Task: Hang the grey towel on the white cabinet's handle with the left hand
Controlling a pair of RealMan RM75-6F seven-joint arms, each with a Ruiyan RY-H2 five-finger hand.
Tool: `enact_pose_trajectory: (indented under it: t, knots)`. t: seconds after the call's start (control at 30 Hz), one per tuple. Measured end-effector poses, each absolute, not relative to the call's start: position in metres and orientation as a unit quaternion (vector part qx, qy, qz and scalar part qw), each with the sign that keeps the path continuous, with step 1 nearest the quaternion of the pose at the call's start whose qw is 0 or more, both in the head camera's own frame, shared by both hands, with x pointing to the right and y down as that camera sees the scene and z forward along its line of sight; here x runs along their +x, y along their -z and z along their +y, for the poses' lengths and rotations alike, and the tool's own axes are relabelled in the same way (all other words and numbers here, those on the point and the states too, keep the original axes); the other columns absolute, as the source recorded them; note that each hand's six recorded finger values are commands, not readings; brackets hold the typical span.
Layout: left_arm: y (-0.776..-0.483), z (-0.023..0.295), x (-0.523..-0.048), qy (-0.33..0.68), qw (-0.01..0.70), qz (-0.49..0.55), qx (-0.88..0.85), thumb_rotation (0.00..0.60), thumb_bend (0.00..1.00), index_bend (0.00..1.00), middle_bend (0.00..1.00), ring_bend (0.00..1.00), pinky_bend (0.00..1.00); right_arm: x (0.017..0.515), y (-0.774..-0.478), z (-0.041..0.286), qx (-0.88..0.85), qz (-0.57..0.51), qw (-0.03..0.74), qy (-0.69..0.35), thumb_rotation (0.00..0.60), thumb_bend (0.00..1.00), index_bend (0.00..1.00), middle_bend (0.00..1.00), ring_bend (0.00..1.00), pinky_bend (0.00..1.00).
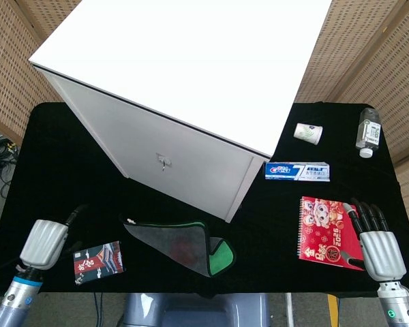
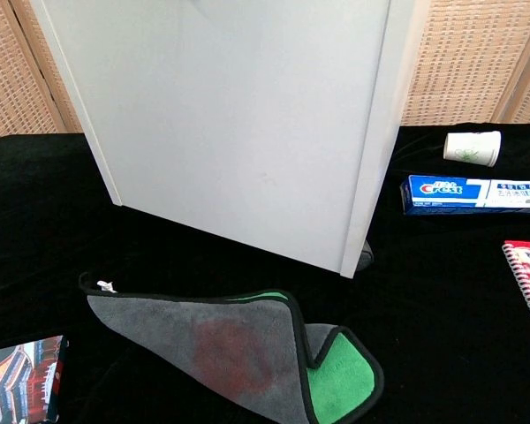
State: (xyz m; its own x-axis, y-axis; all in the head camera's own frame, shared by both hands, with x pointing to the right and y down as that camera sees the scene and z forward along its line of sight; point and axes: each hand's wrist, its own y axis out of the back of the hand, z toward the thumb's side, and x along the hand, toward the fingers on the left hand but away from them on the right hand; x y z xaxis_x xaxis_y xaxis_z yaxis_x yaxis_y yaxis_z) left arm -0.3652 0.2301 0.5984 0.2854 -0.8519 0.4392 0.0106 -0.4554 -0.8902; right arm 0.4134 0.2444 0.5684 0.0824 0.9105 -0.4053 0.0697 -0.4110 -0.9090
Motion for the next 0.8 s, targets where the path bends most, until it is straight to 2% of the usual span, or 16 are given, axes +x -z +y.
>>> enact_pose_trajectory:
  t: [0.2,0.4,0.8]
  knots:
    - [-0.633,0.226,-0.333,0.519,0.401,0.252,-0.711,0.600,0.17,0.30,0.85,0.80,0.72,0.414,-0.568,0.244,-0.631,-0.390,0.377,-0.555,0.600,0.13,0.00,0.00,0.00,0.00]
    - [-0.663,0.221,-0.298,0.529,0.402,0.210,-0.717,0.600,0.17,0.30,0.85,0.80,0.72,0.416,-0.567,0.243,-0.630,-0.394,0.376,-0.554,0.600,0.13,0.00,0.00,0.00,0.00]
    - [-0.698,0.219,-0.252,0.548,0.405,0.150,-0.716,0.600,0.18,0.32,0.85,0.80,0.72,0.419,-0.565,0.242,-0.630,-0.400,0.372,-0.552,0.600,0.13,0.00,0.00,0.00,0.00]
